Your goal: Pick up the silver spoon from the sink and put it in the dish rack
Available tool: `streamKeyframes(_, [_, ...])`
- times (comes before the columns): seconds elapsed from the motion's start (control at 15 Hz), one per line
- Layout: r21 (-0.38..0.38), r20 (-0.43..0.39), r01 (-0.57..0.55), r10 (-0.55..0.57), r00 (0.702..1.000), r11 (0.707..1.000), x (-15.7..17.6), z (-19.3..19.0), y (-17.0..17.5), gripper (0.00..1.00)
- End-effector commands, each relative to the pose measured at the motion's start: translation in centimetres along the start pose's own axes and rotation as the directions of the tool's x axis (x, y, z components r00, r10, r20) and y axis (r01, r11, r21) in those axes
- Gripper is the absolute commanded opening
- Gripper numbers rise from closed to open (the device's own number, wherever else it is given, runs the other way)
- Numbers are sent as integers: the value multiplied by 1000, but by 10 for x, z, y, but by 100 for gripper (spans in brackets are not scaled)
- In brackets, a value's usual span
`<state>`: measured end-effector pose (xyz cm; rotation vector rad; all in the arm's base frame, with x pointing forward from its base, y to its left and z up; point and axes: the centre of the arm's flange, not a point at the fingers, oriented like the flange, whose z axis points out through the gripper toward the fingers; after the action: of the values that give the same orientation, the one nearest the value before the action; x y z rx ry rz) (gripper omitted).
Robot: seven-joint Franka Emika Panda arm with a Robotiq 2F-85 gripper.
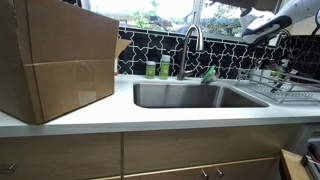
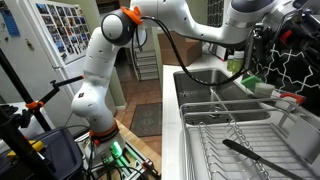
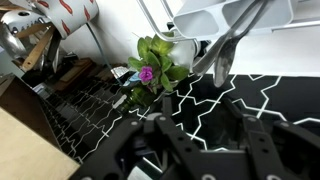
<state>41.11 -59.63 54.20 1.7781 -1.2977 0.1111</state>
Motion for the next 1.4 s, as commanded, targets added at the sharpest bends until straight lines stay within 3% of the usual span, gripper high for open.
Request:
streamKeyframes(0.0, [-7, 30, -52, 52, 998, 999, 3, -23, 24, 84])
streamKeyframes(0.13, [-85, 77, -156, 162, 984, 984, 1, -44, 42, 99])
streamKeyframes(0.47, [-208, 189, -305, 344, 920, 929, -13, -100, 87, 100])
streamKeyframes(0.67, [-143, 152, -338, 358, 921, 930, -12, -124, 109, 100])
streamKeyframes(0.93, [56, 101, -369, 363, 926, 928, -13, -157, 124, 100])
streamKeyframes(1.07, [111, 78, -382, 375, 924, 918, -17, -177, 129, 100])
streamKeyframes(1.2, [151, 84, -389, 380, 921, 909, -22, -196, 130, 100])
streamKeyframes(1.27, [88, 59, -374, 370, 927, 923, 3, -188, 127, 100])
streamKeyframes(1.33, [107, 59, -376, 372, 927, 920, 1, -197, 128, 100])
